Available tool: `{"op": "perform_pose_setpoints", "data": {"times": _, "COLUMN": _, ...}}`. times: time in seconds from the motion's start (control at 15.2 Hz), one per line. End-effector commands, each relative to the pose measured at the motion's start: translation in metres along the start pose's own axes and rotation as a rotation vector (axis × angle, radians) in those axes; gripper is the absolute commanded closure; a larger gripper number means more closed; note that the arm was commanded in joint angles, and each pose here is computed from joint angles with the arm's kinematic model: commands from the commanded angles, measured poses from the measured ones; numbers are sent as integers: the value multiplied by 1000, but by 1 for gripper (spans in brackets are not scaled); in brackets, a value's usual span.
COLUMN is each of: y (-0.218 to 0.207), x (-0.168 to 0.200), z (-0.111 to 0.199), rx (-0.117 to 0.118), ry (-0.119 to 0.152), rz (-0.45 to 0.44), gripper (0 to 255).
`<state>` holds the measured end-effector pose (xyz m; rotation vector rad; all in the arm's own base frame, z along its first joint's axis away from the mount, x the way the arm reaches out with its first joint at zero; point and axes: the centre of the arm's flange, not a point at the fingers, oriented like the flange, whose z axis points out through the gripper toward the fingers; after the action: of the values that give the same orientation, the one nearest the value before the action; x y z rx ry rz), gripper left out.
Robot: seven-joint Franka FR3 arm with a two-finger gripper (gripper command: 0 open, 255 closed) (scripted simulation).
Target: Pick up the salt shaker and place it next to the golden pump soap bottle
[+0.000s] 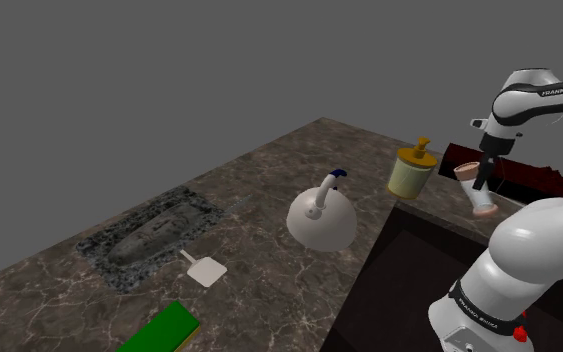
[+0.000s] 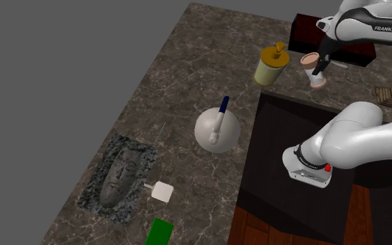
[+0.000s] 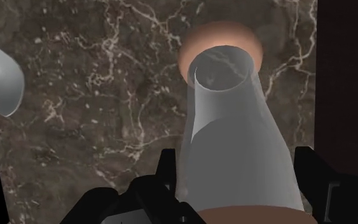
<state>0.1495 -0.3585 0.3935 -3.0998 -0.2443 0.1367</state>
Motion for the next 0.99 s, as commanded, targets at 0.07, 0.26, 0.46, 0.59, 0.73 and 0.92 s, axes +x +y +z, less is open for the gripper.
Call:
{"op": "perform_pose_setpoints", "data": {"times": 0.07, "y": 1, "x": 2, "z": 18, "rx": -1, "ry": 0, "rz": 0, "gripper": 255}}
{"op": "perform_pose_setpoints", "data": {"times": 0.26, "y": 1, "x": 3, "z": 33, "rx": -1, "ry": 0, "rz": 0, "gripper": 255}}
{"op": "perform_pose_setpoints", "data": {"times": 0.46, "y": 2, "x": 4, "z": 45, "rx": -1, "ry": 0, "rz": 0, "gripper": 255}}
{"op": "perform_pose_setpoints", "data": {"times": 0.59, "y": 2, "x": 4, "z": 45, "rx": -1, "ry": 0, "rz": 0, "gripper": 255}}
{"op": "perform_pose_setpoints", "data": {"times": 0.73, "y": 2, "x": 4, "z": 45, "rx": -1, "ry": 0, "rz": 0, "gripper": 255}}
{"op": "perform_pose_setpoints", "data": {"times": 0.92, "y": 2, "x": 4, "z": 45, "rx": -1, "ry": 0, "rz": 0, "gripper": 255}}
